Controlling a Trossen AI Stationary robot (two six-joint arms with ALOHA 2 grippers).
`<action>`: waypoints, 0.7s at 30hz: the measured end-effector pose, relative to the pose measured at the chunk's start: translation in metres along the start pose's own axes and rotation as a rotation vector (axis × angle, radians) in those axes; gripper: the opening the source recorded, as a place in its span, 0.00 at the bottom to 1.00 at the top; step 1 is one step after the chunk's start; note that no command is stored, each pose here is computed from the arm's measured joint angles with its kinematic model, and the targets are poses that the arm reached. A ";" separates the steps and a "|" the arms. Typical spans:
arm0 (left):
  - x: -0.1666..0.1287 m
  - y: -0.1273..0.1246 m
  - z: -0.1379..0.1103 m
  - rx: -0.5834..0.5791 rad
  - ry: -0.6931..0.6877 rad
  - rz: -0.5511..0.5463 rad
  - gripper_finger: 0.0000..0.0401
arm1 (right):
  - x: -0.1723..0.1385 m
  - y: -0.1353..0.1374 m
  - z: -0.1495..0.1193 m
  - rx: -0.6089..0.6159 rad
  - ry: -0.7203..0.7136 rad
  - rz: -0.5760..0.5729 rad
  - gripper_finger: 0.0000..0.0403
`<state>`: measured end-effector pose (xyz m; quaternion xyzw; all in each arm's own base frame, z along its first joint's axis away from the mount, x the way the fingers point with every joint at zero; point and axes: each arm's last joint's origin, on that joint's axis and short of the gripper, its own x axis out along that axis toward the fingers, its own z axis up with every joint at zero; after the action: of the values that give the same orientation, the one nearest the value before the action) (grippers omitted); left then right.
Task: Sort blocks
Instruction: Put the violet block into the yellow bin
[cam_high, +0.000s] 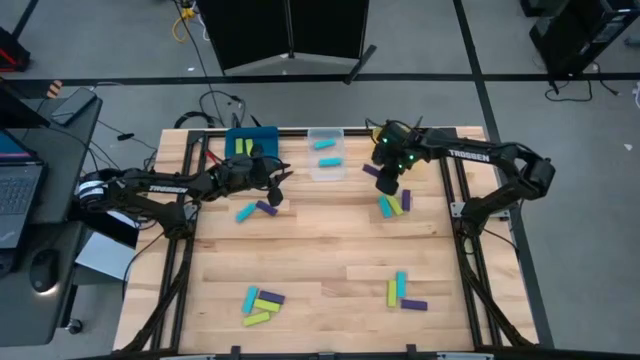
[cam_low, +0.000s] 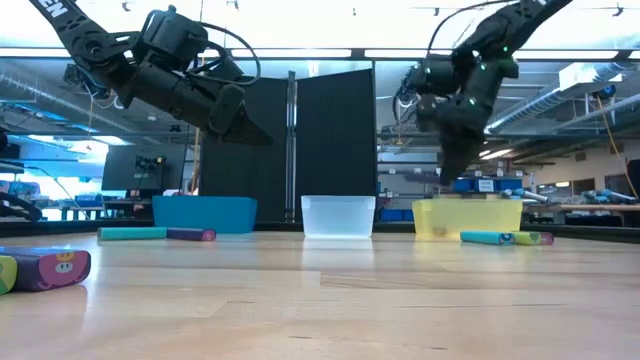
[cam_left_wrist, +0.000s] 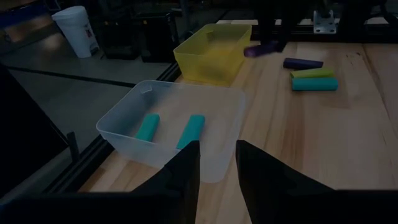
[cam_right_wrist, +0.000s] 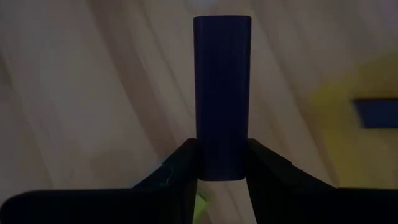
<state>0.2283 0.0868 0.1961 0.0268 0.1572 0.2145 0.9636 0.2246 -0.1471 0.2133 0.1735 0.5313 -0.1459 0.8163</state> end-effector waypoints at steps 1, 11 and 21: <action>0.000 0.000 0.000 0.000 0.000 0.000 0.28 | -0.004 0.000 0.003 0.025 -0.019 -0.002 0.28; 0.000 0.000 0.000 0.000 0.000 0.000 0.28 | -0.033 -0.024 0.019 0.443 -0.149 -0.192 0.28; 0.000 0.000 0.001 0.030 -0.010 0.001 0.28 | -0.021 -0.056 -0.002 0.732 -0.143 -0.257 0.28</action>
<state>0.2286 0.0869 0.1970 0.0422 0.1554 0.2126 0.9638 0.1911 -0.1959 0.2251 0.3747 0.4034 -0.4385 0.7103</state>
